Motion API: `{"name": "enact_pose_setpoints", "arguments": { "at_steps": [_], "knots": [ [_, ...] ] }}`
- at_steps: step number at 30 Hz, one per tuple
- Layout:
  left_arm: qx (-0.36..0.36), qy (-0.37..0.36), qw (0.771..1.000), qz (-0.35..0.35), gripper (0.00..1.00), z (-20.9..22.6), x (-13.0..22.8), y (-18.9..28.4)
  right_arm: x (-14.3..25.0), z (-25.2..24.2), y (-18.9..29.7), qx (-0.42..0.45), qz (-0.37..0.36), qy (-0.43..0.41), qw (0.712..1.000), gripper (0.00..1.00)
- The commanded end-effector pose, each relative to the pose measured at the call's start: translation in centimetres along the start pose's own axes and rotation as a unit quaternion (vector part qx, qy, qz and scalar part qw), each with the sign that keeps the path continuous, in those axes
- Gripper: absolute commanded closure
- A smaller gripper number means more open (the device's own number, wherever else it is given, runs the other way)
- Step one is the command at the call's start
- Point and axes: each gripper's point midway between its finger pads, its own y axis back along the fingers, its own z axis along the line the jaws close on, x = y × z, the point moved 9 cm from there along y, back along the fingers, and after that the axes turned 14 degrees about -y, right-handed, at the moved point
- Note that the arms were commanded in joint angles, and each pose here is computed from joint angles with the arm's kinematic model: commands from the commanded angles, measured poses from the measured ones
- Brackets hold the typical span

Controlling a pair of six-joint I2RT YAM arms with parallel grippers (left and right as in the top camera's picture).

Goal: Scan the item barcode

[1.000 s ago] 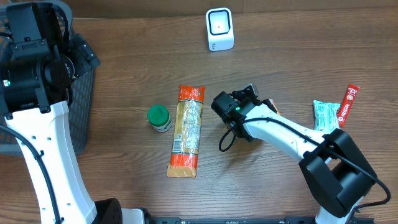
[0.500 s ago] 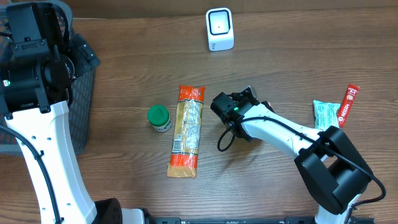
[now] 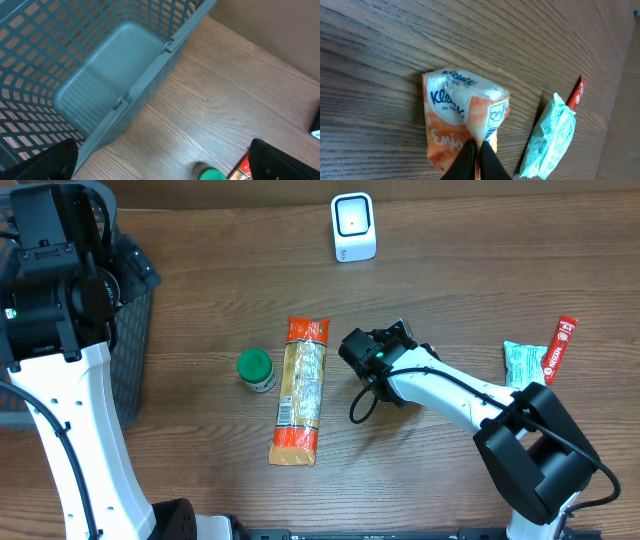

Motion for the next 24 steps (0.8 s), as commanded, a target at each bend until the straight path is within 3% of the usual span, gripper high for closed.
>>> {"name": "enact_pose_setpoints", "arguments": {
  "at_steps": [1, 20, 24],
  "knots": [
    [-0.007, -0.002, 1.000, -0.003, 0.00, 0.18, -0.22, -0.05, -0.09, 0.05, -0.12, 0.000, -0.001, -0.006, 1.000, 0.94],
    [-0.007, -0.002, 1.000, -0.003, 0.00, 0.18, -0.22, -0.05, -0.13, 0.33, -0.12, -0.014, 0.002, -0.010, 1.000, 0.91],
    [-0.007, -0.002, 1.000, -0.003, 0.00, 0.18, -0.22, -0.05, -0.20, 0.37, -0.11, -0.015, 0.000, -0.012, 1.000, 0.79]
  ]
}}
